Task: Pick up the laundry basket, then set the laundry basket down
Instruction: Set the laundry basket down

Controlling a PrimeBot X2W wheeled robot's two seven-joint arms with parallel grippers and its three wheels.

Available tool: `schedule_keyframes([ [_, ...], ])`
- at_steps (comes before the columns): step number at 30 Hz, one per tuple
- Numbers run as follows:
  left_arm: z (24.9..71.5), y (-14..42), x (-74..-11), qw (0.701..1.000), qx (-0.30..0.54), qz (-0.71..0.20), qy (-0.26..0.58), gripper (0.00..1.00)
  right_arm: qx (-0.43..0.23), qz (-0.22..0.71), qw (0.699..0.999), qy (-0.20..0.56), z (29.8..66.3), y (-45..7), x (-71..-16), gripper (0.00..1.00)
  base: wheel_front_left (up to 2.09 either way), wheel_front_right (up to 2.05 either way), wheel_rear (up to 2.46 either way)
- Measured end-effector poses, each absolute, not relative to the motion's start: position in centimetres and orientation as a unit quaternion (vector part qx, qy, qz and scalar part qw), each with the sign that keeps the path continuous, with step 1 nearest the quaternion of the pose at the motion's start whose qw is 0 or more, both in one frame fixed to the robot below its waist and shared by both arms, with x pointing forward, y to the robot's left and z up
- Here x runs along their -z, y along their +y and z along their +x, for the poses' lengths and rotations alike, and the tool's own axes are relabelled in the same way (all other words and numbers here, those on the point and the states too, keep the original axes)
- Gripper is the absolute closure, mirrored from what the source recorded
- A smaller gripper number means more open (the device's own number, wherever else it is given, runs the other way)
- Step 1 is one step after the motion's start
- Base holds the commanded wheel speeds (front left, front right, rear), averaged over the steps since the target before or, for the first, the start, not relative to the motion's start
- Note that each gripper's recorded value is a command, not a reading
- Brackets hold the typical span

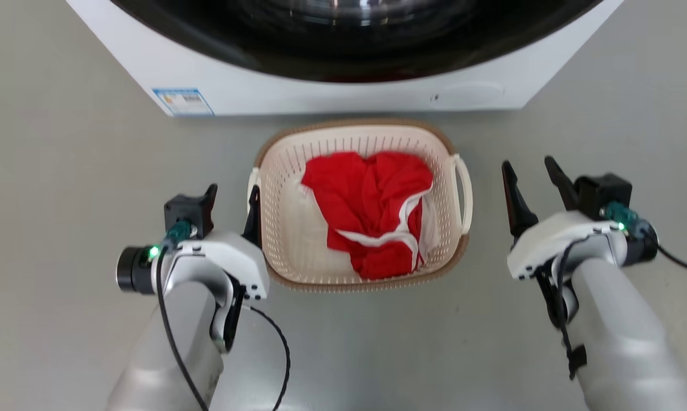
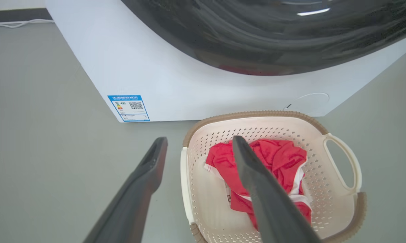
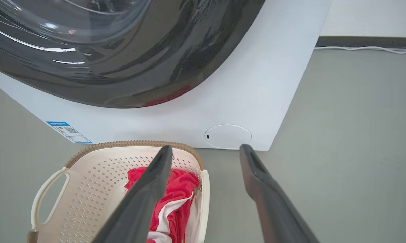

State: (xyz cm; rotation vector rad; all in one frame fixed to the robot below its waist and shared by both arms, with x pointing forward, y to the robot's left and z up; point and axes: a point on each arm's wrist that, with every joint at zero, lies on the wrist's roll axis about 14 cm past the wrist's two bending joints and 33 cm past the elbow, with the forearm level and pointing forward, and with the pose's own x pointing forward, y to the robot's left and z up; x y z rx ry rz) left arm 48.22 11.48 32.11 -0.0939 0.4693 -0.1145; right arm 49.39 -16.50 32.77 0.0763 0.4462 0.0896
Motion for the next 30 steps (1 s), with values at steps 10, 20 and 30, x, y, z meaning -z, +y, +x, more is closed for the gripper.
schedule_keyframes([
  [10,46.1,13.5,-37.0,0.982,0.020,-0.080,0.171,0.00,-0.031,0.028,0.985,0.166,46.9,-17.6,-37.3,0.00,0.00,0.00,0.00],
  [20,42.9,14.8,-39.9,0.986,0.007,-0.096,0.134,0.00,-0.014,0.018,0.993,0.119,43.6,-19.0,-40.8,0.00,0.00,0.00,0.00],
  [30,39.5,16.7,-42.3,0.990,-0.014,-0.102,0.098,0.00,-0.011,0.017,0.995,0.097,39.7,-19.2,-42.4,0.00,0.00,0.00,0.00],
])
